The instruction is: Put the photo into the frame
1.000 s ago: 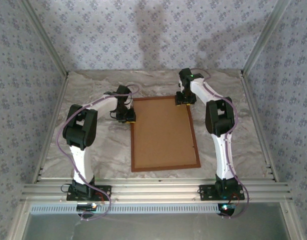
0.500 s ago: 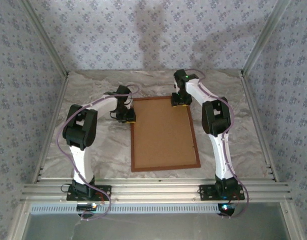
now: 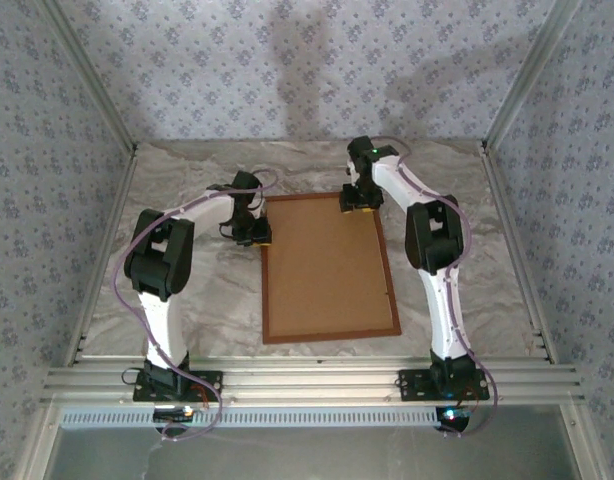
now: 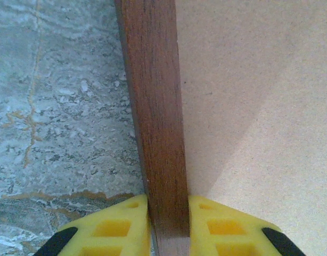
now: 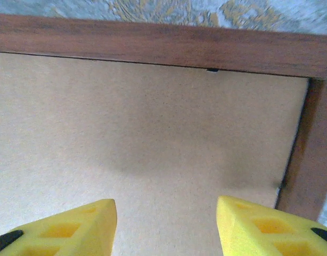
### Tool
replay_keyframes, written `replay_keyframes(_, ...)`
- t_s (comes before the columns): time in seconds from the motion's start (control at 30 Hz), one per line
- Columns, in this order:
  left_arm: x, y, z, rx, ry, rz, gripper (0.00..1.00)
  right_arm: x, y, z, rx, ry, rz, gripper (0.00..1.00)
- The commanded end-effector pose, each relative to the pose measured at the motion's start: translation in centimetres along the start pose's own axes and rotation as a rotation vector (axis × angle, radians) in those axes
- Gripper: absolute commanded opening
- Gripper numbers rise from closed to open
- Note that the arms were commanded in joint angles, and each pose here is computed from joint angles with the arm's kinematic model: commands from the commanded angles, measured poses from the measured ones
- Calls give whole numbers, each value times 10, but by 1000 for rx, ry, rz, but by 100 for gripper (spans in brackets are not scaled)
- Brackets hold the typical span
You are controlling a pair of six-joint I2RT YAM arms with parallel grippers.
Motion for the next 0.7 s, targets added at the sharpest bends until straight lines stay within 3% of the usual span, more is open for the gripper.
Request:
replay_keyframes(0.0,12,16,28,-64,67,-3,21,-1,-19,-45,-17,-58,25,53)
replay_keyframes(0.23,12,15,28,-65,69,-2,22,1,-50,-44,21,-53,65,54)
replay_keyframes(0.43,12,16,28,-69,70,-2,23,4,-75,-28,49,-38,82,64)
replay_keyframes(0.67,12,16,30,-74,78,-6,23,5,-91,-3,27,5,103,63)
Point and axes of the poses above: each hand's point on the last joint's axis, 136 mm out from that joint toward the fingers, its own z axis out along the fingers, its own y axis along the line the jaws close on, x = y × z, the point moved 10 cm from there along -z, back along the fingers, and after that the axes turned 1 degree about z, right-handed, at the moved point
